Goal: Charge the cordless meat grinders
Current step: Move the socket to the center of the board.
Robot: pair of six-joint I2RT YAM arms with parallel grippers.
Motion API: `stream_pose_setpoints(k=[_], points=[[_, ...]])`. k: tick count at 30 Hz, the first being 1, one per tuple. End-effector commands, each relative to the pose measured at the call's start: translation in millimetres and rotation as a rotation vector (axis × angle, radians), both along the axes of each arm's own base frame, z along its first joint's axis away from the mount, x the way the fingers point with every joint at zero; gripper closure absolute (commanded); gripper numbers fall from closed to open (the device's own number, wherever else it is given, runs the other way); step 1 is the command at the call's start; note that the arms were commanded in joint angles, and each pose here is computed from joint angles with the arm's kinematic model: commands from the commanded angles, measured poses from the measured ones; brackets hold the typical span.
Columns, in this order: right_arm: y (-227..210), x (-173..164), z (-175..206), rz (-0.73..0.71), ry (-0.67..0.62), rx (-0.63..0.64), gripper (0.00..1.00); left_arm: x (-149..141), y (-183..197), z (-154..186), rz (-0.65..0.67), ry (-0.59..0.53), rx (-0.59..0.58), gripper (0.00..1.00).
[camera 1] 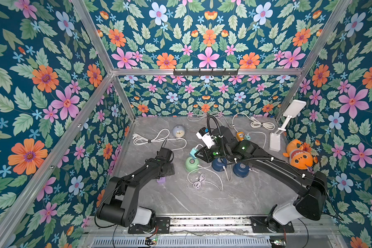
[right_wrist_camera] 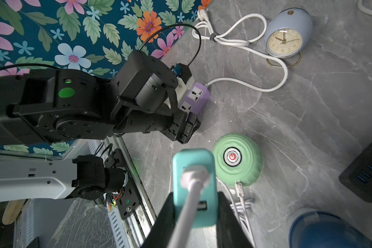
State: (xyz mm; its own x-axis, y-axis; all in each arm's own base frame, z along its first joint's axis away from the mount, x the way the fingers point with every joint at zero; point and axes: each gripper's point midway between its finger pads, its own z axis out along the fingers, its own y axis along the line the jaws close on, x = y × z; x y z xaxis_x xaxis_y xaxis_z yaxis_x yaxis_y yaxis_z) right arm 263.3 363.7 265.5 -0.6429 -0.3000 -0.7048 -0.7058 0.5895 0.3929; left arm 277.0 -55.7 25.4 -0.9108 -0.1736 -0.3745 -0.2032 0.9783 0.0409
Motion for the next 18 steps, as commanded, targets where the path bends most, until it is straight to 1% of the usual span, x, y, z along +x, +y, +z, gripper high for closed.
stream_pose_setpoints(k=[1, 3, 5, 7, 9, 11, 13, 15, 17, 18], points=[[0, 2, 10, -0.009, -0.033, 0.029, 1.00, -2, 0, -4, 0.035, -0.012, 0.014, 0.37], [-1, 1, 10, -0.008, -0.036, 0.030, 1.00, -9, -4, -6, 0.032, -0.009, 0.004, 0.57], [-3, 0, 9, -0.007, -0.040, 0.029, 1.00, -16, -8, -7, 0.036, -0.008, -0.011, 0.70], [-5, -2, 9, -0.008, -0.040, 0.030, 1.00, -23, -17, -3, 0.038, -0.019, -0.046, 0.74], [-7, -3, 9, -0.011, -0.042, 0.032, 1.00, -32, -30, 0, 0.044, -0.038, -0.097, 0.74], [-8, -3, 6, -0.020, -0.037, 0.032, 1.00, -40, -44, 3, 0.047, -0.055, -0.143, 0.70], [-8, -4, 5, -0.024, -0.028, 0.041, 1.00, -49, -57, 2, 0.057, -0.068, -0.190, 0.63], [-9, -4, 3, -0.032, -0.018, 0.046, 1.00, -58, -70, -2, 0.065, -0.075, -0.244, 0.47], [-9, -3, -1, -0.054, -0.006, 0.043, 1.00, -63, -83, -4, 0.072, -0.091, -0.323, 0.35], [-10, -2, -2, -0.066, 0.002, 0.040, 1.00, -64, -86, -2, 0.076, -0.103, -0.349, 0.32]])
